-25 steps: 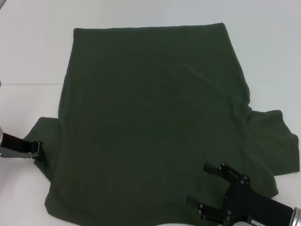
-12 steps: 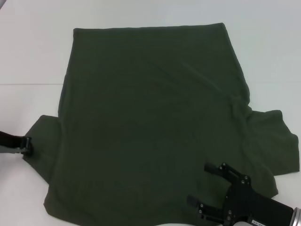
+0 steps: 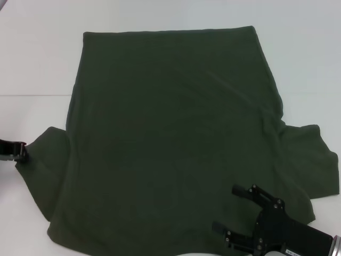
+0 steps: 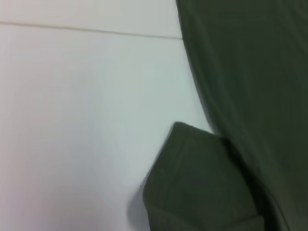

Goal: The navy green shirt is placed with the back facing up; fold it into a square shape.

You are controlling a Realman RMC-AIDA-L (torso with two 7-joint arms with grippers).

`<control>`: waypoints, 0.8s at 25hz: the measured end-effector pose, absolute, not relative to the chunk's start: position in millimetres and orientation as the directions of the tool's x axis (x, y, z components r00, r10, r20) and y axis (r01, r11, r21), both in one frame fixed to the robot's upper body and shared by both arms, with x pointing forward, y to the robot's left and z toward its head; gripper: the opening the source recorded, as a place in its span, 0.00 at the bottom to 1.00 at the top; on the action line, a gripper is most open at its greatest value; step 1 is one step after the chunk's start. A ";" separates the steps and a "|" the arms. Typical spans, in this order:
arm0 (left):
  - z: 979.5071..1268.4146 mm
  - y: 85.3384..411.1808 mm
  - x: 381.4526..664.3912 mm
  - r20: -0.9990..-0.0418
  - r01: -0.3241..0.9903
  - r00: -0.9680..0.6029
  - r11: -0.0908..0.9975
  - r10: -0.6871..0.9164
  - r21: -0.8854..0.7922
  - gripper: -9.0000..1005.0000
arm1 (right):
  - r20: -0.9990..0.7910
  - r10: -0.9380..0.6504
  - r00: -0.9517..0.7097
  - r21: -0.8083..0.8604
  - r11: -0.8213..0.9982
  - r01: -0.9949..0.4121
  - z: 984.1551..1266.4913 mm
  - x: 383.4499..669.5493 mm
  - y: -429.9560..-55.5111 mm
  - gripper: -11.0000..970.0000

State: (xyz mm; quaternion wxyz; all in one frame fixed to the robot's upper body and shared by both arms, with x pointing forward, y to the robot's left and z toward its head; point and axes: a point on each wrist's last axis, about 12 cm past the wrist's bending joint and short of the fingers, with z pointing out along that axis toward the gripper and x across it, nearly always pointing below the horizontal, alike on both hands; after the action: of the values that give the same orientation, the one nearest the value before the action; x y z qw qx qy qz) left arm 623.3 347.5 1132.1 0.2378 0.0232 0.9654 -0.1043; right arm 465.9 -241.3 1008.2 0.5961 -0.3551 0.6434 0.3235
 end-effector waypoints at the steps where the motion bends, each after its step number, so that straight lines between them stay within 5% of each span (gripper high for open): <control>1: 1133.6 348.1 624.2 -0.468 0.095 -0.884 0.978 -0.003 -0.187 0.06 | -0.997 -0.071 -0.037 -0.007 0.538 -0.843 1008.2 466.0 -241.3 0.97; 20: 1155.0 352.9 629.3 -0.517 0.096 -0.856 0.981 -0.005 -0.168 0.06 | -0.997 -0.069 -0.032 -0.009 0.535 -0.845 1009.2 467.1 -240.5 0.97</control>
State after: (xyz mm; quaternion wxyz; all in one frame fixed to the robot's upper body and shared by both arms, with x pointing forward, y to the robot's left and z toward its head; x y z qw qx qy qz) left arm 629.3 352.9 1155.0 0.2674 0.0236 0.9587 -0.0943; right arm 467.1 -240.5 1009.2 0.5972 -0.3566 0.6408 0.3249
